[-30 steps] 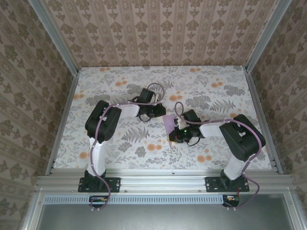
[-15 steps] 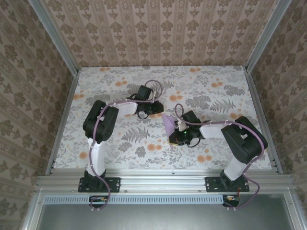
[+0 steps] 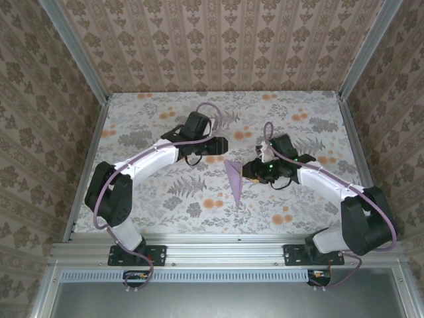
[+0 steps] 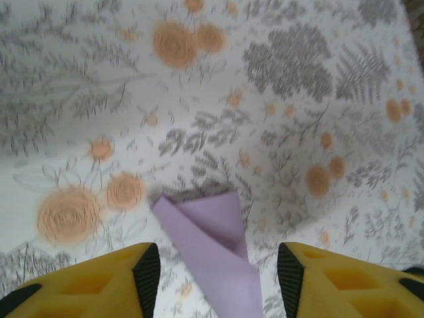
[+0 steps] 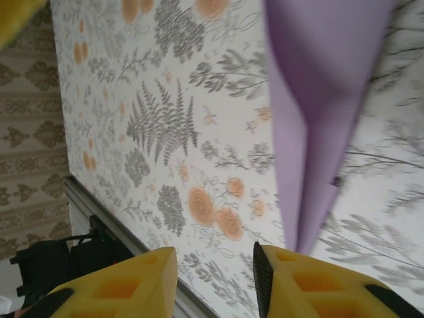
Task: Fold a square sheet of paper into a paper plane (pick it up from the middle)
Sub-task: Fold the wing for the fifth time at the center of the table, then turn over a paper plane at the center of the table.
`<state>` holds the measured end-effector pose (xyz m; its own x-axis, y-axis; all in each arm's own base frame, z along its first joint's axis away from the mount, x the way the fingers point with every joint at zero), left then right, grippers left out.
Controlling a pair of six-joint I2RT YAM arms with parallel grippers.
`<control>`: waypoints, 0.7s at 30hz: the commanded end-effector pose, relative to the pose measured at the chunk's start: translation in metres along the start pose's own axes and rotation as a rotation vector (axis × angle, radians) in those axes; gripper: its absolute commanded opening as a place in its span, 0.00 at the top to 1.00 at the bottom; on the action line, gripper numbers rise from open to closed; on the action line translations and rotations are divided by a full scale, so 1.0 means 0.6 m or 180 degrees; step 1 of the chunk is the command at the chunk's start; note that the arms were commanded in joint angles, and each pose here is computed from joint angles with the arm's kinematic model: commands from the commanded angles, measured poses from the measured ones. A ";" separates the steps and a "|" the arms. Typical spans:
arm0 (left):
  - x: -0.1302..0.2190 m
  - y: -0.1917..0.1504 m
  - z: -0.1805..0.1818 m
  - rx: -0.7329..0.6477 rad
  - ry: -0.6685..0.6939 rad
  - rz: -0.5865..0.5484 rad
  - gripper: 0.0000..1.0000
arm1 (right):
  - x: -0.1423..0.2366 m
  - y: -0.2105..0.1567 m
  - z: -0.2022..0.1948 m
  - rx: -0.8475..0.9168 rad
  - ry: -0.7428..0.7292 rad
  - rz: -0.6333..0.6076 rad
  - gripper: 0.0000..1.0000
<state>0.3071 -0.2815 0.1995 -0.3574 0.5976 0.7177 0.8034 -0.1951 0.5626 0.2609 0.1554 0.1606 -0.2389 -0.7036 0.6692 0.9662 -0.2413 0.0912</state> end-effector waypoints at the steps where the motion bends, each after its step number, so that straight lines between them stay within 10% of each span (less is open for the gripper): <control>1: 0.010 -0.047 -0.005 0.0071 0.0333 0.0271 0.44 | 0.020 0.001 -0.031 -0.0126 -0.0177 -0.0015 0.60; 21: -0.099 -0.189 -0.104 -0.0086 0.0883 0.0831 0.42 | 0.021 0.026 -0.103 -0.0535 -0.0025 -0.0140 0.54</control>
<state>0.2054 -0.3432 0.1248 -0.2478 0.3529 0.9022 0.8593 -0.3501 0.3730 0.2690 0.1012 0.1285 -0.2900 -0.6643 0.6889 0.9192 -0.3938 0.0072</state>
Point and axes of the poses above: each hand's point on the last joint's axis, 136 mm out from that joint toward the fingers, its own x axis back along the fingers, its own z axis along the line the jaws close on, y = z × x, the point moved 7 cm from there along x, back along the fingers, and after that the axes turned 8 degrees about -x, right-handed, at the moved point
